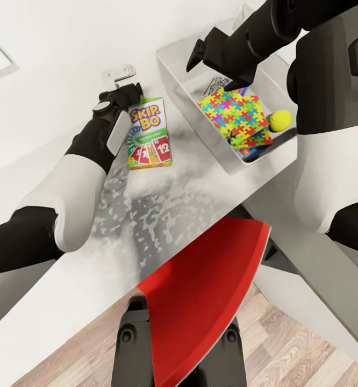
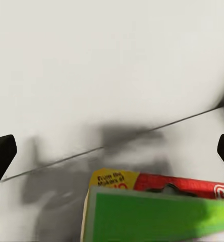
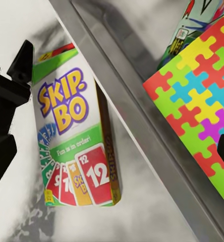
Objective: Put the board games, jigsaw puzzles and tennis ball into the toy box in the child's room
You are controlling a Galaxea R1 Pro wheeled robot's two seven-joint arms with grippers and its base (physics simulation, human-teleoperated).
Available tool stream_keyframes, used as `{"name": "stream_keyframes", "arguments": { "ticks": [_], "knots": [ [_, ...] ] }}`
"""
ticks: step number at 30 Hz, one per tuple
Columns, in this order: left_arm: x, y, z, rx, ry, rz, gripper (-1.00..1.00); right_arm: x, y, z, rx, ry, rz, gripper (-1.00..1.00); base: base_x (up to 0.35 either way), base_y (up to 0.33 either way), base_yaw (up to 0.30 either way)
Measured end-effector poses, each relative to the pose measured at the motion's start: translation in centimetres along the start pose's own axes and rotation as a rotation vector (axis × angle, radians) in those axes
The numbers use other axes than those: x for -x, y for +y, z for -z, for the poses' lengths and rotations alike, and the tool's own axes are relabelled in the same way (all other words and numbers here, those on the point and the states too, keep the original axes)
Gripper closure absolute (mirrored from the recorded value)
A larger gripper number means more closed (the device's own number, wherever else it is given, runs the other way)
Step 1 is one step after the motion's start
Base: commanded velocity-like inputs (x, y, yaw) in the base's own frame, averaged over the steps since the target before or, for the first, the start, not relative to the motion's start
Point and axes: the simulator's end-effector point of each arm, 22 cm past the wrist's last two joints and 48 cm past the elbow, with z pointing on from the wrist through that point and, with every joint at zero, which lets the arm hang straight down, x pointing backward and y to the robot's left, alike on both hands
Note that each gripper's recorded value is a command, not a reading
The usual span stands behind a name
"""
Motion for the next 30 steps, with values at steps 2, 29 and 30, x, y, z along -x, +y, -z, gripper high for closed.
{"name": "stream_keyframes", "arguments": {
  "ticks": [2,29,30],
  "knots": [
    [0.5,-0.2,-0.2,-0.002,-0.005,0.003,-1.00,-0.1,-0.1,-0.3,-0.001,0.004,-0.002,-1.00,0.000,0.000,0.000],
    [-3.4,0.4,-1.4,0.005,0.049,0.004,-1.00,2.3,1.0,0.5,0.024,-0.055,0.043,-1.00,0.000,0.000,0.000],
    [-3.4,0.4,-1.4,0.005,0.050,0.003,-1.00,2.8,1.3,1.0,0.027,-0.069,0.053,-1.00,0.000,0.000,0.000]
  ]
}}
